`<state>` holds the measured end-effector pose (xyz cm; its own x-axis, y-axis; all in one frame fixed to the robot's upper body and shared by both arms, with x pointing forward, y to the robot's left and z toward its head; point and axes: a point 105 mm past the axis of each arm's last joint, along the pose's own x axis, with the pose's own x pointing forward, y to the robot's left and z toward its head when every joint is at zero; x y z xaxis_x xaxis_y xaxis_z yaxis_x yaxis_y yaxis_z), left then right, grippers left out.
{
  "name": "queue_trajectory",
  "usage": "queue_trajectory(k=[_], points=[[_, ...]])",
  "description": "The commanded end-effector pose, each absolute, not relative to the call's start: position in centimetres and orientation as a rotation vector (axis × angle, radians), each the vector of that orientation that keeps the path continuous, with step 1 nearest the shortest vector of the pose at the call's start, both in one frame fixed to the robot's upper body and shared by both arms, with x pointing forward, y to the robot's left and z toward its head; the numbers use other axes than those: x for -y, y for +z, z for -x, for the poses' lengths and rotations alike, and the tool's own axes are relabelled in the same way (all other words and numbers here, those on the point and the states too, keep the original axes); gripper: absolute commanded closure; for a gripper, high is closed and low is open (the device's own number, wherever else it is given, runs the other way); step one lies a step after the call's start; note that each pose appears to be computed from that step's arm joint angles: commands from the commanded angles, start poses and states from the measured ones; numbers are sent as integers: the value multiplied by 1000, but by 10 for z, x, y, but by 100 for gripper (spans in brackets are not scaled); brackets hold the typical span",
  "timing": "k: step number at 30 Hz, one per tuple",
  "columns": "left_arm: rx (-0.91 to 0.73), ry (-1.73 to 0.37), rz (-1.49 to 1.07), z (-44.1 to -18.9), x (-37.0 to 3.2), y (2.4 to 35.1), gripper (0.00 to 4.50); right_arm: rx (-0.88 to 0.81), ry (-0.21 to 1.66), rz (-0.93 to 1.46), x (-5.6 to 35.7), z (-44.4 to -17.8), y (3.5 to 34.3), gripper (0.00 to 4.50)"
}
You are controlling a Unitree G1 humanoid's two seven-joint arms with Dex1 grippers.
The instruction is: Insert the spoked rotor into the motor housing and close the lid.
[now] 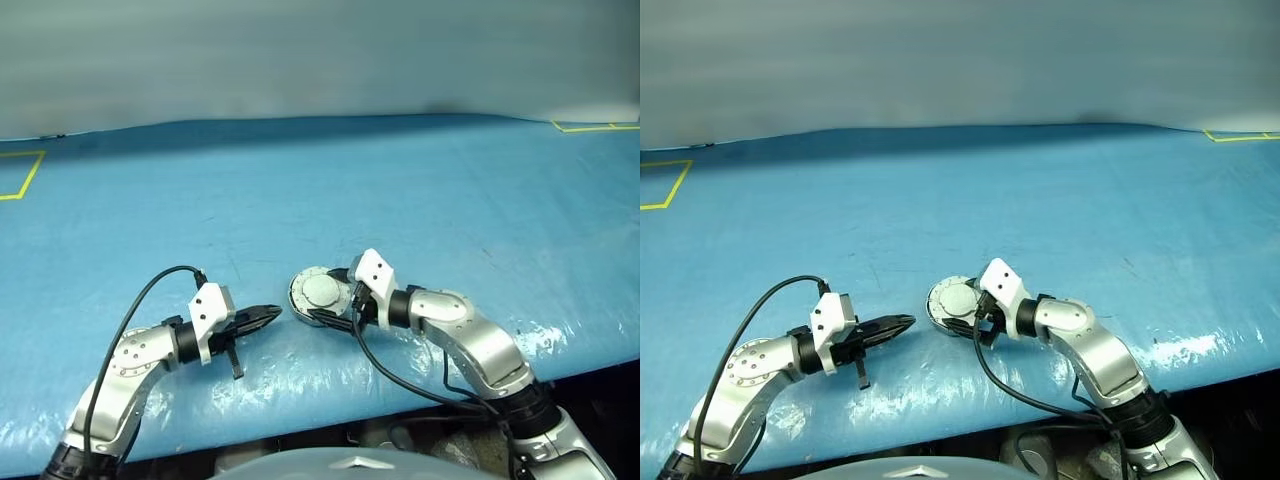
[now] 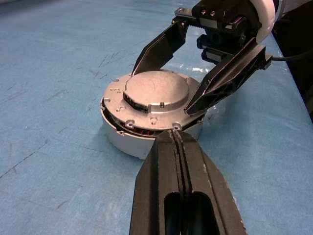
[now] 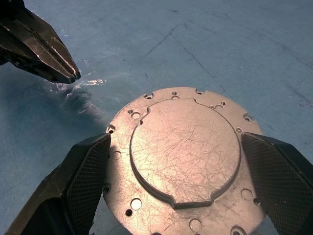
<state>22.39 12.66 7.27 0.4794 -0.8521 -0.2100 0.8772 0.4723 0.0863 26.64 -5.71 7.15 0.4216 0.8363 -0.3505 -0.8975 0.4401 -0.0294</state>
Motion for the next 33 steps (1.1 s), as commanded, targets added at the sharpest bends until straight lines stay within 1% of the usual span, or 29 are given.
queue_trajectory(k=[1,3,6,7,11,13,15,16,20,22,25,29,33], points=[[-76,-1046,-216,-225,-125,88,450,-320,1089,265,58,-269,63,2],[-79,-1040,-222,-225,-126,88,450,-321,1101,265,57,-267,62,41],[-82,-1036,-235,-226,-127,87,450,-315,1118,260,55,-263,63,128],[-82,-1033,-235,-226,-127,87,450,-310,1117,255,54,-263,64,146],[-81,-1036,-242,-227,-126,87,450,-287,1090,243,52,-267,69,146],[-84,-1039,-248,-228,-125,86,450,-266,1074,148,49,-270,79,146],[-89,-1041,-255,-229,-125,84,450,-238,1052,115,48,-273,87,146],[-91,-1043,-257,-229,-124,83,450,-234,1058,93,48,-272,90,146],[-89,-1046,-252,-229,-122,82,450,-237,1093,131,45,-264,92,146],[-89,-1047,-258,-229,-121,81,450,-250,1091,229,45,-263,87,146],[-86,-1048,-255,-230,-121,82,450,-279,1097,217,45,-261,80,146],[-79,-1034,-243,-231,-121,83,450,-310,1042,178,49,-269,73,146],[-84,-1032,-252,-229,-122,82,450,-348,1035,232,51,-269,62,146]])
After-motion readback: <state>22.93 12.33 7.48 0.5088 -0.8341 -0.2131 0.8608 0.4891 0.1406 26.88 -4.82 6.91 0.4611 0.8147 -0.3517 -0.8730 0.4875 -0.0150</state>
